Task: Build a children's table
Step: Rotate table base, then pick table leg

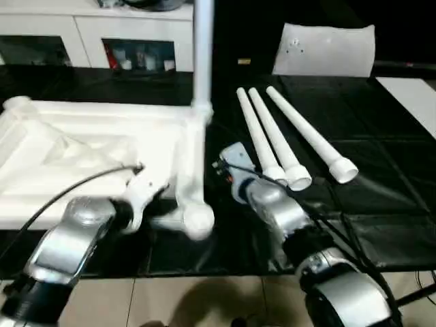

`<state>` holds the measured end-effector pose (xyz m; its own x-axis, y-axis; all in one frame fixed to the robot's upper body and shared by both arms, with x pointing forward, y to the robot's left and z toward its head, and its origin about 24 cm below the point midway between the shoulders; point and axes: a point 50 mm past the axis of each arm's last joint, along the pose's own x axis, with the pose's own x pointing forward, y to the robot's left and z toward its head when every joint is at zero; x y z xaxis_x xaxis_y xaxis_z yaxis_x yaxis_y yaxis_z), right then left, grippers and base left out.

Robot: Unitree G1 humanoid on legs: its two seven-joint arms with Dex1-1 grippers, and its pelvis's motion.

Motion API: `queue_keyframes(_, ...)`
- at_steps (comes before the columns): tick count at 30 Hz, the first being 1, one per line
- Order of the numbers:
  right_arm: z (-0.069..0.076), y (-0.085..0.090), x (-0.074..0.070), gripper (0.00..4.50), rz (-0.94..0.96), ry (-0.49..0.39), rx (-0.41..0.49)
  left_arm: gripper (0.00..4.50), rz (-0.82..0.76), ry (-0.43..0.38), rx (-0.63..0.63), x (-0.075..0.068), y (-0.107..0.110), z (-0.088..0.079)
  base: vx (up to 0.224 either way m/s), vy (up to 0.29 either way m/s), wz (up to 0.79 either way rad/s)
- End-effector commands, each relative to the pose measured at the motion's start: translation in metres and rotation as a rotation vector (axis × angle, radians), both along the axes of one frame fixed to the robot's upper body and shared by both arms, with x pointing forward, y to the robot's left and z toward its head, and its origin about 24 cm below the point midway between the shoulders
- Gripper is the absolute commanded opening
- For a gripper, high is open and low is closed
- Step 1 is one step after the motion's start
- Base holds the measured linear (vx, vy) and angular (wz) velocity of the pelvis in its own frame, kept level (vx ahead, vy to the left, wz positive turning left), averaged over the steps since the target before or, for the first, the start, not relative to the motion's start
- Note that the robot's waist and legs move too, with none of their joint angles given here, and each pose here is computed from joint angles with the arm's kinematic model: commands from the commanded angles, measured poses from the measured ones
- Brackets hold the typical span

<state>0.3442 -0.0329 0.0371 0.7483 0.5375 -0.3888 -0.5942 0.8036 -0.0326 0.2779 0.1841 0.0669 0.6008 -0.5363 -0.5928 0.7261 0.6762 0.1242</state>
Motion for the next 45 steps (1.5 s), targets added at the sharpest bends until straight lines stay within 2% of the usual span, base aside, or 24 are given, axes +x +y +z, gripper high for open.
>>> queue_keyframes(1, 0.019, 0.003, 0.009, 4.5, -0.023, -0.059, 0.043, 0.04, 0.019, -0.062, 0.022, 0.007, 0.002, 0.005, 0.0, 0.0, 0.0)
queue_keyframes(3, 0.029, -0.007, 0.018, 4.5, -0.076, -0.091, 0.036, 0.04, 0.045, -0.099, 0.03, 0.01, 0.007, 0.007, 0.0, 0.0, 0.0)
queue_keyframes(6, 0.048, -0.015, 0.027, 4.5, -0.08, -0.135, 0.087, 0.41, 0.042, -0.115, -0.035, 0.008, 0.007, 0.013, 0.0, 0.0, 0.0)
queue_keyframes(9, 0.059, -0.027, 0.038, 4.5, -0.153, -0.154, 0.059, 0.66, 0.042, -0.129, -0.064, 0.004, 0.009, 0.018, 0.0, 0.0, 0.0)
queue_keyframes(11, 0.065, -0.036, 0.046, 4.5, -0.221, -0.19, -0.008, 0.87, 0.025, -0.138, -0.066, 0.0, 0.009, 0.02, 0.0, 0.0, 0.0)
queue_keyframes(12, 0.067, -0.044, 0.052, 4.5, -0.298, -0.155, -0.062, 0.87, -0.002, -0.148, -0.075, -0.005, 0.009, 0.024, 0.0, 0.0, 0.0)
queue_keyframes(13, 0.067, -0.044, 0.052, 4.5, -0.298, -0.155, -0.062, 0.96, -0.002, -0.148, -0.075, -0.005, 0.009, 0.024, 0.0, 0.0, 0.0)
queue_keyframes(14, 0.066, -0.05, 0.055, 4.5, -0.336, -0.104, -0.097, 1.22, -0.015, -0.152, -0.093, -0.009, 0.008, 0.027, 0.0, 0.0, 0.0)
queue_keyframes(17, 0.065, -0.054, 0.056, 4.5, -0.323, -0.033, -0.107, 1.33, -0.04, -0.161, -0.121, -0.017, 0.004, 0.037, 0.0, 0.0, 0.0)
queue_keyframes(19, 0.065, -0.057, 0.057, 4.5, -0.333, -0.02, -0.105, 1.42, -0.054, -0.16, -0.131, -0.02, 0.001, 0.04, 0.0, 0.0, 0.0)
queue_keyframes(21, 0.064, -0.06, 0.059, 4.5, -0.349, 0.0, -0.105, 1.7, -0.073, -0.158, -0.143, -0.024, -0.003, 0.044, 0.0, 0.0, 0.0)
queue_keyframes(24, 0.058, -0.064, 0.058, 4.5, -0.396, 0.057, -0.103, 1.77, -0.105, -0.144, -0.16, -0.03, -0.011, 0.046, 0.0, 0.0, 0.0)
queue_keyframes(25, 0.055, -0.064, 0.058, 4.5, -0.406, 0.071, -0.103, 2.02, -0.111, -0.139, -0.163, -0.031, -0.012, 0.046, 0.0, 0.0, 0.0)
queue_keyframes(32, 0.044, -0.067, 0.054, 4.5, -0.431, 0.102, -0.137, 2.59, -0.118, -0.122, -0.165, -0.033, -0.016, 0.046, 0.0, 0.0, 0.0)
queue_keyframes(35, 0.031, -0.067, 0.048, 4.5, -0.431, 0.178, -0.112, 2.89, -0.113, -0.115, -0.155, -0.034, -0.015, 0.048, 0.0, 0.0, 0.0)
queue_keyframes(38, 0.026, -0.067, 0.045, 4.5, -0.44, 0.229, -0.082, 3.11, -0.113, -0.111, -0.147, -0.034, -0.014, 0.048, 0.0, 0.0, 0.0)
queue_keyframes(39, 0.025, -0.067, 0.045, 4.5, -0.44, 0.235, -0.081, 3.32, -0.112, -0.11, -0.146, -0.034, -0.014, 0.048, 0.0, 0.0, 0.0)
queue_keyframes(41, 0.021, -0.068, 0.043, 4.5, -0.449, 0.267, -0.085, 3.39, -0.111, -0.108, -0.145, -0.034, -0.014, 0.047, 0.0, 0.0, 0.0)
queue_keyframes(45, 0.014, -0.069, 0.038, 4.5, -0.466, 0.338, -0.086, 3.81, -0.111, -0.103, -0.142, -0.035, -0.014, 0.047, 0.0, 0.0, 0.0)
